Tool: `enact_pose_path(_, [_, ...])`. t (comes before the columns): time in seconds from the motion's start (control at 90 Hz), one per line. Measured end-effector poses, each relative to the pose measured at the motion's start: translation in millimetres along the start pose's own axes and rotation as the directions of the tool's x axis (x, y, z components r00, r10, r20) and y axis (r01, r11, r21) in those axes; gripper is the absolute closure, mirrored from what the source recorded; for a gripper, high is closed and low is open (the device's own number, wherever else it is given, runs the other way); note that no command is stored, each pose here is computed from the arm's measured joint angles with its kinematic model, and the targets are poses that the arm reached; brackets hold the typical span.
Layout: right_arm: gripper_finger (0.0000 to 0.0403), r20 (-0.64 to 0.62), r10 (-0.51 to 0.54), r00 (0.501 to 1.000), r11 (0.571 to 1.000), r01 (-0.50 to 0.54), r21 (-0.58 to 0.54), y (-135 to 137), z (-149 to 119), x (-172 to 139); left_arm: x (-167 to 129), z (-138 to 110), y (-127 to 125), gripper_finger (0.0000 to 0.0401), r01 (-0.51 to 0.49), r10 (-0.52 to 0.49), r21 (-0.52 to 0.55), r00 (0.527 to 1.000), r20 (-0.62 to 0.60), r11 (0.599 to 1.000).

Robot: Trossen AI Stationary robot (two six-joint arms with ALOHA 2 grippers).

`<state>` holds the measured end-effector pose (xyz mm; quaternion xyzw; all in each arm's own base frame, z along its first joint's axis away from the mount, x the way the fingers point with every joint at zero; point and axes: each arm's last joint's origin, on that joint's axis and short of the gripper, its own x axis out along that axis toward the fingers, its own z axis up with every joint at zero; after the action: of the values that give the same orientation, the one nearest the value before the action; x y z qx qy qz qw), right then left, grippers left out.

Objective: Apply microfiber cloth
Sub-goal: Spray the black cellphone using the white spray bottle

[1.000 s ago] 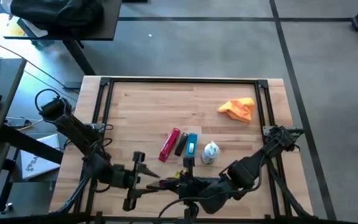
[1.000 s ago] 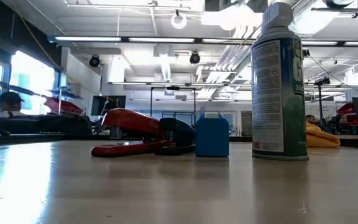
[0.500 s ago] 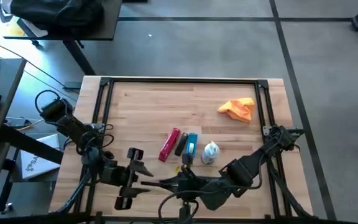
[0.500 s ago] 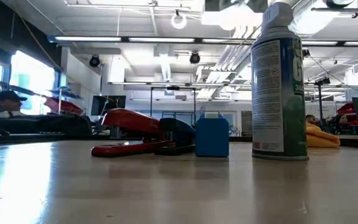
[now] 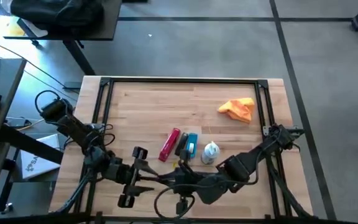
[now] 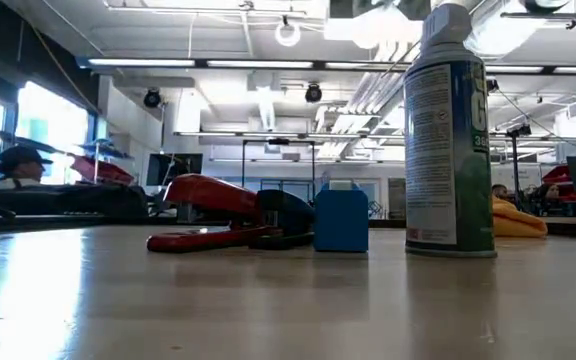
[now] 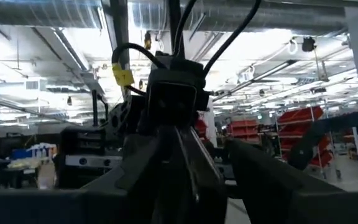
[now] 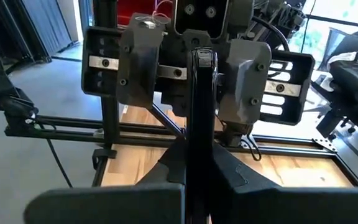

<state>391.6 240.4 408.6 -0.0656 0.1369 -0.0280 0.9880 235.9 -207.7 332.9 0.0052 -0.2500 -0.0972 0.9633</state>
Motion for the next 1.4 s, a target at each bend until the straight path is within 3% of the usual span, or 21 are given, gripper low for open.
enact_pose_path(0.144, [0.0402, 0.000, 0.000, 1.000, 1.000, 0.000, 0.000, 0, 0, 0, 0, -1, 0, 0.0255, -0.006, 0.006, -0.034, 1.000, -0.008, 0.999])
enact_pose_path(0.544, [0.0397, -0.002, -0.001, 1.000, 1.000, 0.001, 0.018, 0, 0, 0, 0, -1, 1, 0.0388, -0.035, 0.035, -0.020, 0.999, -0.017, 0.999])
enact_pose_path(0.944, [0.0301, -0.027, -0.011, 1.000, 1.000, 0.012, 0.026, -2, -2, -1, 0, 0, 2, 0.0391, -0.066, 0.065, -0.075, 0.998, -0.026, 0.995])
enact_pose_path(1.178, [0.0270, -0.146, -0.029, 0.989, 0.999, 0.023, -0.046, -26, 4, -35, -5, 13, 8, 0.0391, -0.187, 0.182, -0.044, 0.979, -0.097, 0.981])
enact_pose_path(1.267, [0.0270, -0.225, -0.100, 0.969, 0.993, 0.084, -0.082, -40, 1, -53, -7, 16, 11, 0.0391, -0.216, 0.211, -0.022, 0.969, -0.129, 0.976])
enact_pose_path(1.4, [0.0270, -0.370, -0.265, 0.890, 0.963, 0.223, -0.154, -59, -13, -81, -10, 12, 24, 0.0391, -0.260, 0.252, -0.008, 0.944, -0.214, 0.966])
